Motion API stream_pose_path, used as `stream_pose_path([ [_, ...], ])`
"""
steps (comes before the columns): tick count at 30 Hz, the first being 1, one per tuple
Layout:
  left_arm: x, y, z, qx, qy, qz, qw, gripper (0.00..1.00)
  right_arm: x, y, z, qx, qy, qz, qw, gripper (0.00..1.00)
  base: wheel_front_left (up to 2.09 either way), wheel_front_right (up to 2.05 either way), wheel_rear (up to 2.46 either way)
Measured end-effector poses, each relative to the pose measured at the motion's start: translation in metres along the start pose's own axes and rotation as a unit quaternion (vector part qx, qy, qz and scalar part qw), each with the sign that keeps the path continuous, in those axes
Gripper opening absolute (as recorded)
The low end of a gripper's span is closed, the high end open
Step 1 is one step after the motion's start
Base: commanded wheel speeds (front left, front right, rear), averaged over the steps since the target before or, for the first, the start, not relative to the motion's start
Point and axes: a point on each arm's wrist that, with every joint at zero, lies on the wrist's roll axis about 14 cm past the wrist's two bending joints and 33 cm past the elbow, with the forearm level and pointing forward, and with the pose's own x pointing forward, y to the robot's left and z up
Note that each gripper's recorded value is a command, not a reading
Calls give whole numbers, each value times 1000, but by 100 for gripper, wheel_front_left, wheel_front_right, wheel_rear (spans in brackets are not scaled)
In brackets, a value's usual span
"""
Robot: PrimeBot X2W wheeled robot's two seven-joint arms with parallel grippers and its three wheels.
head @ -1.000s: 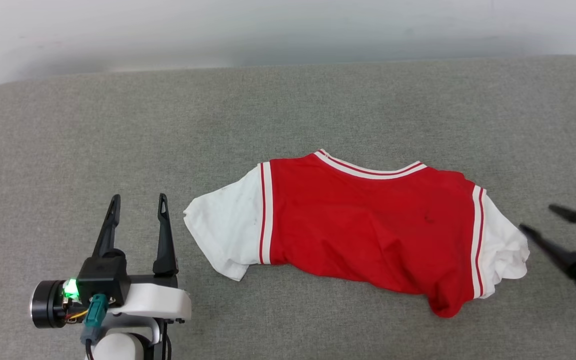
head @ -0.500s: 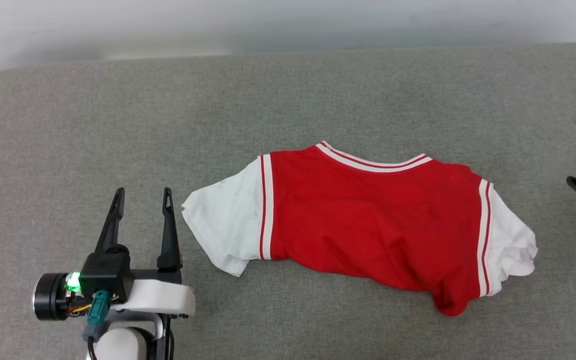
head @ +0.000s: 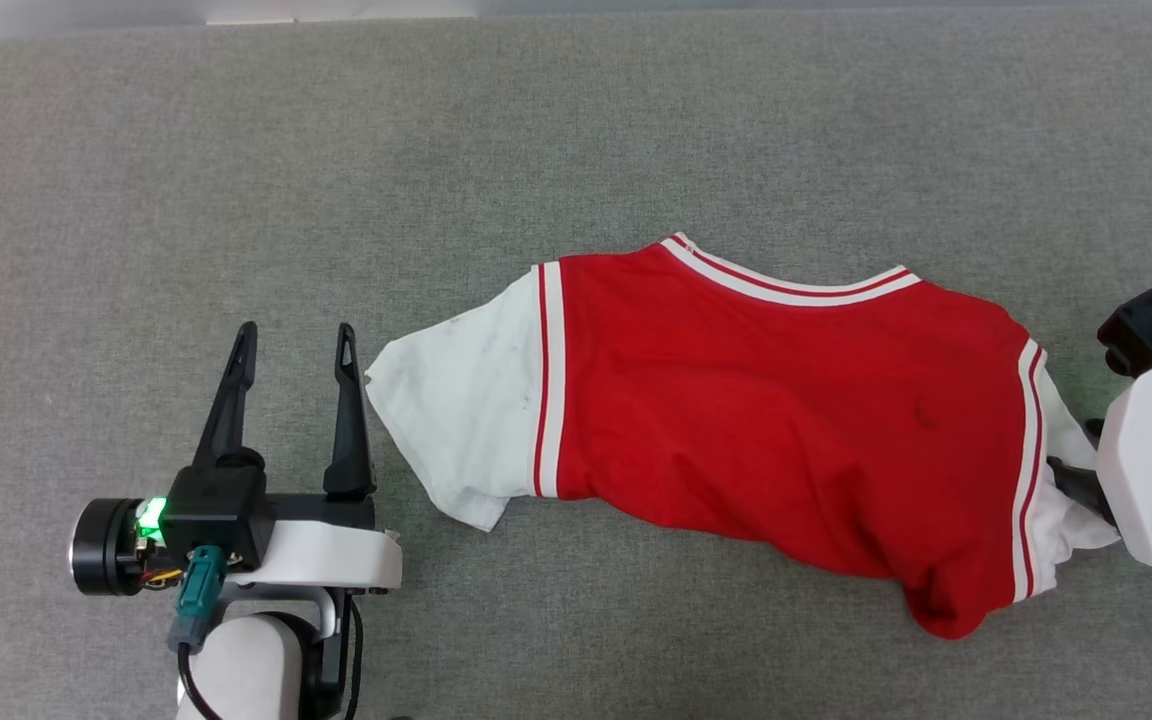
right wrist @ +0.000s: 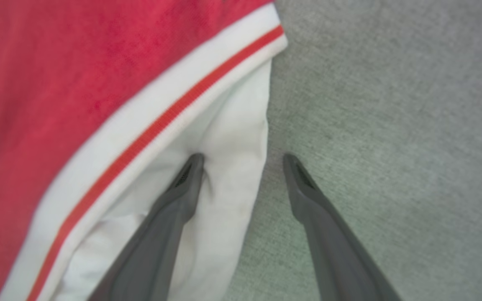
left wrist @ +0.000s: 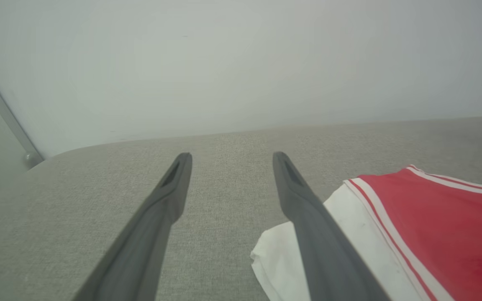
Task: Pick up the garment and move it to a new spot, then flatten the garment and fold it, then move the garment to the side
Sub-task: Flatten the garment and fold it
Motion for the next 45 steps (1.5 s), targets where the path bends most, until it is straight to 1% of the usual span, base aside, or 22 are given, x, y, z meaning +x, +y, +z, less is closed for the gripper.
stream_pose_path([
  [1,0,0,-1,0,2,0,1000,100,3,0,-3,2,6,2,1000,100,0,0,0],
  [2,0,1,-2,1,3,2,1000,100,4,0,-4,2,8,2,1000,60,0,0,0],
  [3,0,1,-3,1,4,2,1000,100,4,-1,-4,1,6,1,1000,32,0,0,0],
  [4,1,1,-3,1,4,3,1000,100,4,-2,-3,3,2,0,1000,0,0,0,0],
  [9,1,-1,0,0,0,0,1000,100,-12,-22,9,8,-37,-27,999,0,0,0,0],
  [13,1,-2,5,-1,-7,-1,1000,100,-42,-60,34,18,-90,-76,993,0,0,0,0],
  [17,0,0,6,0,-7,2,1000,100,-51,-75,50,26,-118,-93,988,0,0,0,0],
  [21,0,1,-1,1,1,3,1000,100,-39,-84,48,39,-110,-102,988,0,0,0,0],
  [26,5,0,-8,1,8,2,1000,100,-3,-88,14,58,-45,-116,991,0,0,0,0],
  [29,5,1,-8,3,8,1,1000,100,4,-89,16,78,-60,-118,988,0,0,0,0],
  [30,5,2,-6,4,6,2,1000,100,4,-89,18,80,-69,-120,987,8,0,0,0],
  [31,5,4,-5,6,4,3,1000,100,2,-90,21,80,-83,-124,986,100,0,0,0],
  [34,5,9,4,14,-7,5,1000,100,-12,-94,34,79,-137,-135,978,100,0,0,0],
  [35,5,11,9,18,-13,5,1000,100,-21,-97,41,69,-160,-142,974,100,0,0,0],
  [37,6,14,18,23,-26,2,999,100,-44,-106,56,49,-216,-162,962,100,0,0,0],
  [40,11,16,34,31,-47,-10,998,100,-84,-119,76,28,-300,-194,933,100,0,0,0],
  [44,25,13,58,52,-79,-45,995,100,-133,-127,99,3,-408,-228,884,100,0,0,0],
  [45,28,11,61,59,-82,-57,993,100,-143,-128,102,1,-426,-235,873,100,0,0,0],
])
